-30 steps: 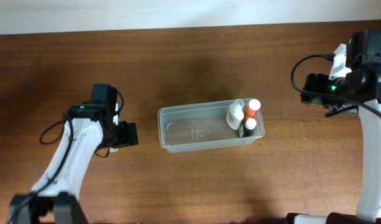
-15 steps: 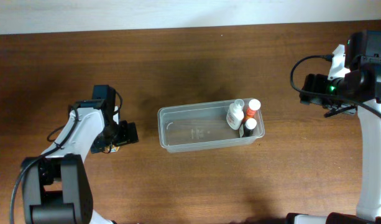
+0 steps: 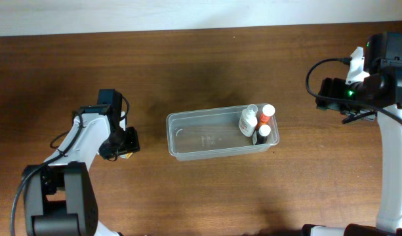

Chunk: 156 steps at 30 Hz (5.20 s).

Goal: Pack container
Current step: 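Grasp the gold-capped jar with the left gripper, then carry the gold jar into the container and release, then grasp the white-and-red toothpaste box with the left gripper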

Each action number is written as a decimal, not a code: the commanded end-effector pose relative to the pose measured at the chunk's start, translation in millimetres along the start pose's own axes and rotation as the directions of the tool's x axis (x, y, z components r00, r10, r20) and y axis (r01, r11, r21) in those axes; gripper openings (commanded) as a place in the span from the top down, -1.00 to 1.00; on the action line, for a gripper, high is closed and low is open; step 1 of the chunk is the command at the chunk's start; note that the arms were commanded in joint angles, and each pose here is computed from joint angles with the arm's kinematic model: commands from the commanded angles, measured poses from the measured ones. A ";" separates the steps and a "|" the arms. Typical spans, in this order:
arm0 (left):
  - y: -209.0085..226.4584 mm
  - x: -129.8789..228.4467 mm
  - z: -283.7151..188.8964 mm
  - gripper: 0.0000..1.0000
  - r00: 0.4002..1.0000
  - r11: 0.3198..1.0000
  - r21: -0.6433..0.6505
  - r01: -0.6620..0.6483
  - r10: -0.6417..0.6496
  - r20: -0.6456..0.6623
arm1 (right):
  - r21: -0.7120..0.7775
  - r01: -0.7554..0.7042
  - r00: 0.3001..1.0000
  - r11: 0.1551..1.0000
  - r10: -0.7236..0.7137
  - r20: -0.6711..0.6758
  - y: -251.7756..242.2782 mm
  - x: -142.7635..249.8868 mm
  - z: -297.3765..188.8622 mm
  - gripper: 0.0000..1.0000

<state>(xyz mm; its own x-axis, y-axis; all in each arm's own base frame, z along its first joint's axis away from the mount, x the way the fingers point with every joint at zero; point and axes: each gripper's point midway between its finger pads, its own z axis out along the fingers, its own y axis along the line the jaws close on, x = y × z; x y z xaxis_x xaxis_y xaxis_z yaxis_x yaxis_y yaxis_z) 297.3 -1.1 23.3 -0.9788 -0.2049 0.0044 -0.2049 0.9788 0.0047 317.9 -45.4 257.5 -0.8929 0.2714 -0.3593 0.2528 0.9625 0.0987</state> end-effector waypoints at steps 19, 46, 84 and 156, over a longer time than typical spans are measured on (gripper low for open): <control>2.5 6.2 13.8 -0.16 1.000 1.000 -0.006 0.002 -0.002 -0.013 | -0.008 0.002 1.000 1.000 -0.002 -0.005 0.7 2.6 -0.1 -0.55; -45.4 -13.0 -94.3 0.42 0.965 0.991 0.023 -0.132 0.123 0.233 | -0.008 0.002 1.000 1.000 -0.002 -0.005 0.7 2.5 0.0 -0.55; -303.4 45.1 -62.7 -0.13 0.852 0.845 0.258 -0.468 0.355 0.384 | -0.007 0.002 1.000 1.000 -0.002 -0.010 0.6 3.7 0.0 -0.55; 5.8 -57.9 -145.1 0.38 0.918 0.993 0.057 0.101 -0.116 0.380 | -0.008 0.006 1.000 1.000 -0.006 -0.013 0.7 4.3 0.0 -0.56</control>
<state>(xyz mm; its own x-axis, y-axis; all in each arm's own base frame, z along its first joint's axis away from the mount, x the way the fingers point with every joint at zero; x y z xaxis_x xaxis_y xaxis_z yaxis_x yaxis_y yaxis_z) 344.0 57.8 113.5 -0.8518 -0.4705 -0.2306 -0.4854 0.8742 0.0096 315.2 -44.3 255.5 -0.8996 0.2652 -0.3469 0.2464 0.9642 0.0983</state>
